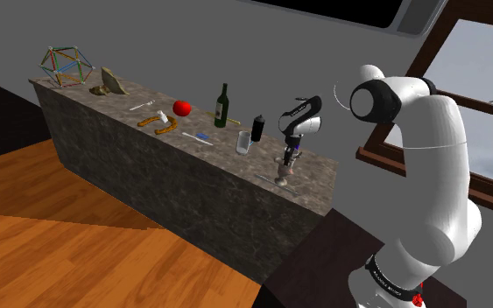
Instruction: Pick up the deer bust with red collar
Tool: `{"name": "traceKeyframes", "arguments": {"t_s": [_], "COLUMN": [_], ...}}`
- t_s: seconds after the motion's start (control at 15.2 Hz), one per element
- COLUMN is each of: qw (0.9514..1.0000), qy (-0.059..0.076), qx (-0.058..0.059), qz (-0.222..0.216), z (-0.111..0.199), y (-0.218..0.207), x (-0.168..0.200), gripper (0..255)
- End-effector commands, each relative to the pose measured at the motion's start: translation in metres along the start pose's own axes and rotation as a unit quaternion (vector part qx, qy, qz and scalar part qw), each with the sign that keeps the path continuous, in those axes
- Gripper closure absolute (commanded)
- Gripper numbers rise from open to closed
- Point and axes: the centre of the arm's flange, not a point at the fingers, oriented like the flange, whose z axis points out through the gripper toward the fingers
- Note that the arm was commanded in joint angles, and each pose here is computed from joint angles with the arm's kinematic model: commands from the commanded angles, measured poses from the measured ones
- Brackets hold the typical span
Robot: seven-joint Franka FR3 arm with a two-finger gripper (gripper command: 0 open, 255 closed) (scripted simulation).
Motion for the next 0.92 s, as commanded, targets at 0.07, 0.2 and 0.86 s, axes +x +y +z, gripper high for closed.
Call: {"name": "traceKeyframes", "arguments": {"t_s": [0.07, 0.2, 0.86], "qw": [1.0000, 1.0000, 1.0000], "qy": [-0.001, -0.001, -0.001], "qx": [0.001, 0.001, 0.001], "qz": [0.000, 0.000, 0.000], "z": [0.001, 0.001, -0.045], "y": [-0.001, -0.001, 0.002], "x": [0.000, 0.000, -0.005], "gripper": [255, 255, 255]}}
